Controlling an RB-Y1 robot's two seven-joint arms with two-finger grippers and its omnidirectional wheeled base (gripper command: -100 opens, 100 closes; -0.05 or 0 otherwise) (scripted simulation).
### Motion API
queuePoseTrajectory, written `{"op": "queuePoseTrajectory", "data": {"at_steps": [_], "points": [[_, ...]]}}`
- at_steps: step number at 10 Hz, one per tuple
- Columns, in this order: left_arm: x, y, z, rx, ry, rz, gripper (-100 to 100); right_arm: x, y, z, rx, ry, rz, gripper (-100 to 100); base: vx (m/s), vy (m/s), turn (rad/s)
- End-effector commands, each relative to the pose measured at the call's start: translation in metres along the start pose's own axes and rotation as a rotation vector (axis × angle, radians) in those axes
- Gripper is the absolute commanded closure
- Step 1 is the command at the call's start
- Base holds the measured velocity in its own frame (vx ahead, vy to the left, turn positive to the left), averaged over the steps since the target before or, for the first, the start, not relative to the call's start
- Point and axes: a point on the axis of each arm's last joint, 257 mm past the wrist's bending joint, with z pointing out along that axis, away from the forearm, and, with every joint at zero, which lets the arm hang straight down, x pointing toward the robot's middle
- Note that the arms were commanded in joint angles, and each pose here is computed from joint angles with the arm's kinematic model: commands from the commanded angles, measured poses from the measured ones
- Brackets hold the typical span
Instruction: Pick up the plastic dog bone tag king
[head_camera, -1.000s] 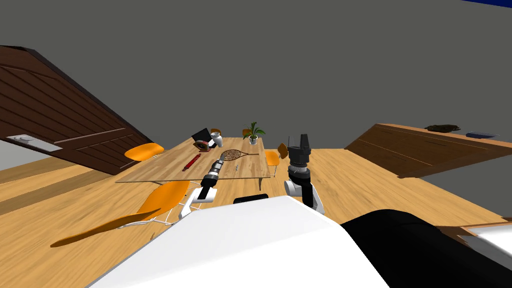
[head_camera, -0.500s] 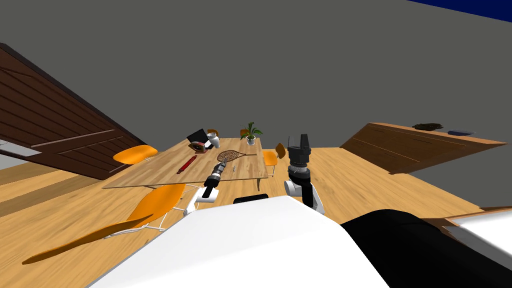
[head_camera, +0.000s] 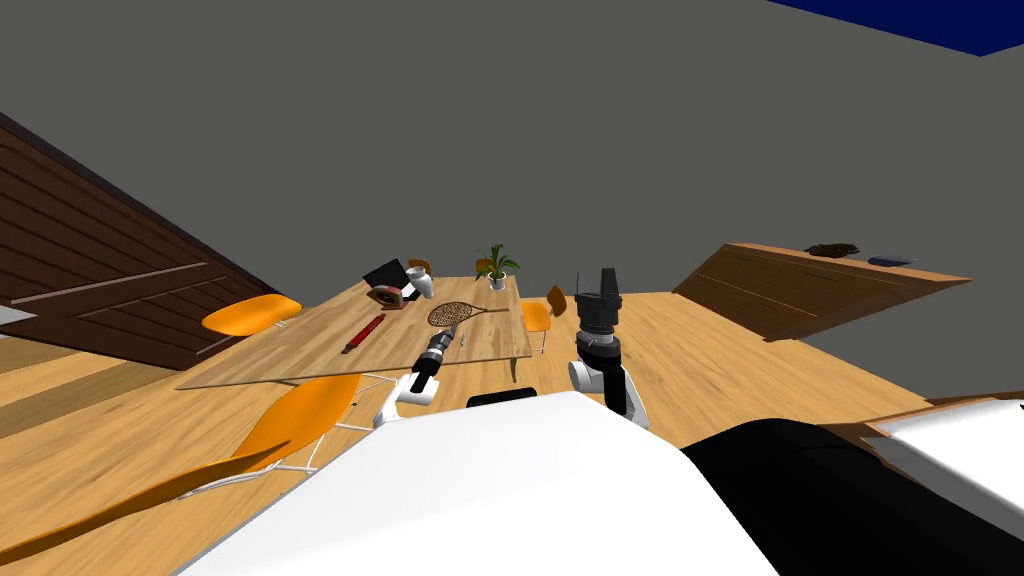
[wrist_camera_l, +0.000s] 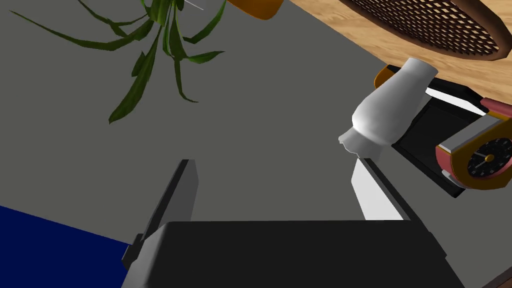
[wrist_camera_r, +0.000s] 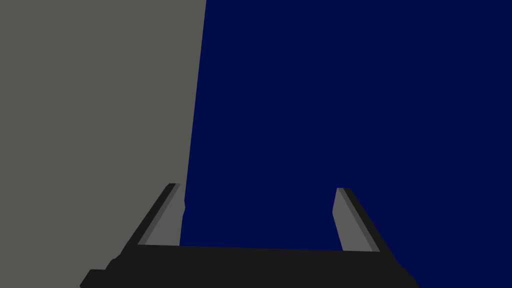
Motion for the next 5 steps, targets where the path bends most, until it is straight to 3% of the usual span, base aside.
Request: {"op": "queuePoseTrajectory", "data": {"at_steps": [1, 2, 5], "points": [[0.016, 0.015, 0.0, -0.028, 0.041, 0.049, -100, 0.0, 0.0, 0.0, 0.0, 0.0, 0.0, 0, 0.011, -0.029, -0.057], [0.018, 0.016, 0.0, -0.03, 0.045, 0.049, -100, 0.0, 0.0, 0.0, 0.0, 0.0, 0.0, 0, 0.01, -0.022, -0.035], [0.049, 0.045, 0.002, -0.083, 0.132, 0.175, -100, 0.0, 0.0, 0.0, 0.0, 0.0, 0.0, 0, 0.012, -0.038, -0.071]]}}
